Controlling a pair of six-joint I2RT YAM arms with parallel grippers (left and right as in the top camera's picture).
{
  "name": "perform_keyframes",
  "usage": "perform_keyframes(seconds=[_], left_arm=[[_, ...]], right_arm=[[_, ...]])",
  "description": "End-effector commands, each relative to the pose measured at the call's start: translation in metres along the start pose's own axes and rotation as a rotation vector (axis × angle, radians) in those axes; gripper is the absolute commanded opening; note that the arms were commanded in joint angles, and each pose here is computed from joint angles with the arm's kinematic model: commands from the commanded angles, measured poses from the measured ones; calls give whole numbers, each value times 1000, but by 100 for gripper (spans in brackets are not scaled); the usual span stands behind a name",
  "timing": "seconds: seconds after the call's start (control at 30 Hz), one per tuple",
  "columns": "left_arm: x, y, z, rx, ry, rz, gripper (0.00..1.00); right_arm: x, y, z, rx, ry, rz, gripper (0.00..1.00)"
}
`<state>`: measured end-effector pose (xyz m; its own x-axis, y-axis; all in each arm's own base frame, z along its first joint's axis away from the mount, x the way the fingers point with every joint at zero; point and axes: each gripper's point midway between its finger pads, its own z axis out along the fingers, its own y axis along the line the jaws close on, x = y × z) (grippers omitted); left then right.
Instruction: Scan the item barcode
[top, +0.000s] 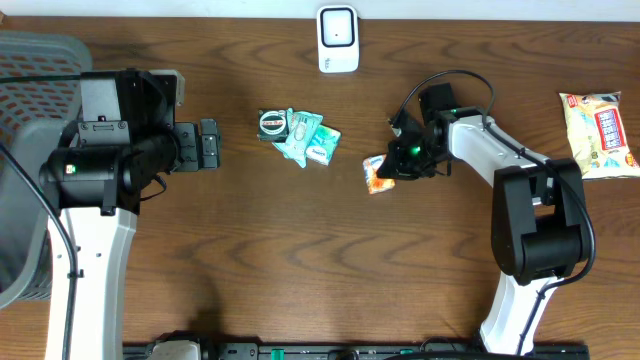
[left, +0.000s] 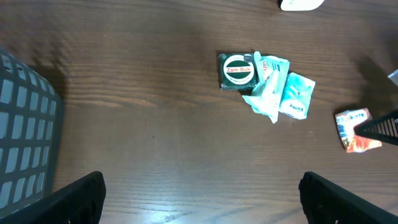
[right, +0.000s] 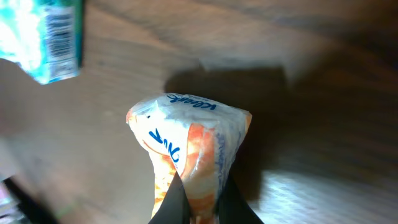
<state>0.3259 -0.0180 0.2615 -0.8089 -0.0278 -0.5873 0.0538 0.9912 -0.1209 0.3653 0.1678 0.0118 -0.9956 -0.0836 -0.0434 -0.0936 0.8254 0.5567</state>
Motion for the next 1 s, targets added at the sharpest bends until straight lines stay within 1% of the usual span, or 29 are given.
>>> perform_keyframes(seconds=[0.0,0.2,0.37,0.53,0.73,0.87,0.97], left_arm=[[-2,3,-1,-10,-3,9,98],[-2,3,-1,-10,-3,9,98],[-2,3,-1,-10,-3,9,98],[-2,3,-1,-10,-3,9,98],[-2,3,-1,-10,-3,9,98],[-2,3,-1,-10,-3,9,98],[-2,3,-1,-10,-3,9,98]], right_arm=[[5,27,-2,-180,27,12,1],[-6,77,-45,-543,-47,-163,1],[-11,93,-84,-779,-135,-250,1],[-14,100,-115,-944,-221,-323,1],[-17,95,-120,-944,-243,-327,1],[-22,95,-121,-939,-271,-377,1],[-28,95,-124,-938,-275,-378,1]])
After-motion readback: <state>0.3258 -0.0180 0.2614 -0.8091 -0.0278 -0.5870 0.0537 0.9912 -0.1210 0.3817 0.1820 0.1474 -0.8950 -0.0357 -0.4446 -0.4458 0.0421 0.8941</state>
